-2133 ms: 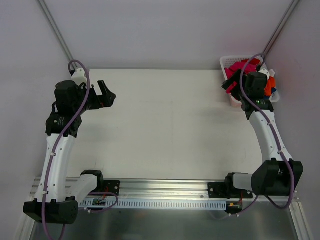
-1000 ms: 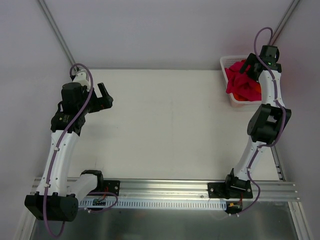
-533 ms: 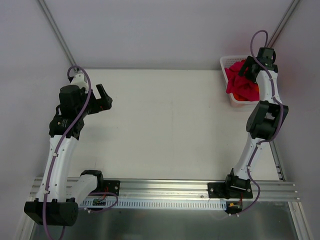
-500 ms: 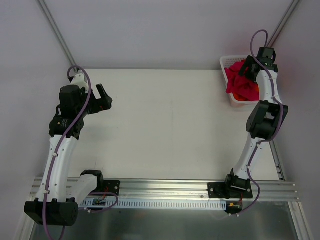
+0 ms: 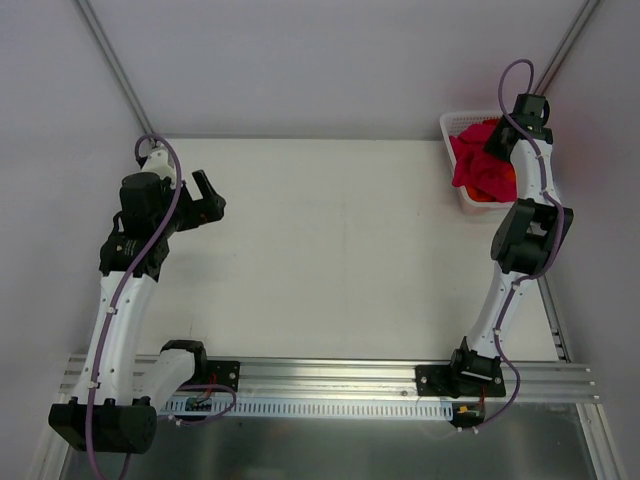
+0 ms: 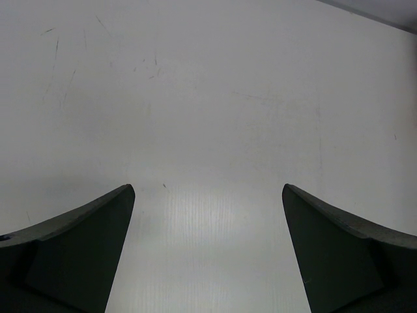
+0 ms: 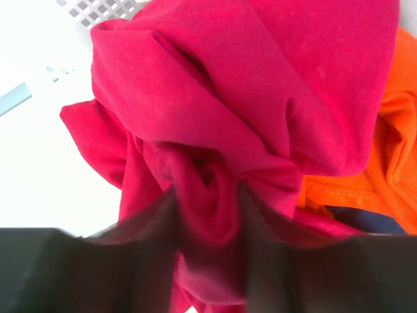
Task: Fold and stack the t-shirts
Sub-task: Grab crumpled tshirt from bin with the right arm
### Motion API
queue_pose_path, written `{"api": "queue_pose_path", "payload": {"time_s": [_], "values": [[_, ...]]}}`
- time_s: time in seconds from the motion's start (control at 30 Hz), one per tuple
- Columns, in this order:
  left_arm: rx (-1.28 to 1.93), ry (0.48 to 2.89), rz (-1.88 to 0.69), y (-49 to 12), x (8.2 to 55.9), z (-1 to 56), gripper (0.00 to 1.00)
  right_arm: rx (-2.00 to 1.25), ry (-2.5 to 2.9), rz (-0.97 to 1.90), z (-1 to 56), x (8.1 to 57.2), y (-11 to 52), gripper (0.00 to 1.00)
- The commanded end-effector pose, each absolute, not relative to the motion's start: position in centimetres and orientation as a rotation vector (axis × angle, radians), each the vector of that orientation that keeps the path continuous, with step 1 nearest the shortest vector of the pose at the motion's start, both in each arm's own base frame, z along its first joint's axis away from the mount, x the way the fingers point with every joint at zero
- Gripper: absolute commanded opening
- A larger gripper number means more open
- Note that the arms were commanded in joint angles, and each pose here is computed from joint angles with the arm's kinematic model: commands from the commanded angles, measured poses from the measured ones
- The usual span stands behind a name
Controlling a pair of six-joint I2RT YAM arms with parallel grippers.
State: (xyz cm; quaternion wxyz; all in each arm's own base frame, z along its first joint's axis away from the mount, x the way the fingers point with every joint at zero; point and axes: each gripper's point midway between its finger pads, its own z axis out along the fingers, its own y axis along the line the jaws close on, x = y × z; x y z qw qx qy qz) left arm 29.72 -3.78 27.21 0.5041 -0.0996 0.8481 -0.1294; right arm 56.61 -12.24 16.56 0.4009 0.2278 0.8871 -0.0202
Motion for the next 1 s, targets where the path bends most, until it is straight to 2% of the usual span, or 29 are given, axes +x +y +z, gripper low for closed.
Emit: {"api": "queue_pose_path", "payload": {"time_s": [0.0, 0.07, 0.1, 0.17, 0.8, 0.93, 0.97], "values": [[-0.245, 2.021, -0.33, -4.1, 29.6, 27.6, 0.99, 0.564, 2.181, -0.056, 19.2, 57.3, -12.1, 0.31], [-0.243, 2.031, -0.338, -4.3, 29.7, 27.4, 0.99, 0.565, 2.16, -0.056, 20.2, 57.2, -12.1, 0.21], [-0.243, 2.037, -0.345, -4.4, 29.7, 27.2, 0.99, 0.569, 2.154, -0.058, 20.4, 57.2, -12.1, 0.1], [-0.24, 2.048, -0.371, -4.8, 29.7, 26.9, 0.99, 0.564, 2.128, -0.047, 21.3, 57.4, -12.1, 0.01], [-0.199, 2.106, -0.422, -5.8, 30.2, 25.5, 0.99, 0.458, 1.94, -0.064, 29.7, 57.3, -12.1, 0.0], [-0.188, 2.105, -0.422, -5.8, 30.2, 25.6, 0.99, 0.434, 1.848, -0.068, 34.7, 56.9, -12.0, 0.01], [-0.182, 2.107, -0.421, -5.9, 30.2, 25.5, 0.99, 0.413, 1.786, -0.068, 37.7, 56.5, -11.9, 0.0]]}}
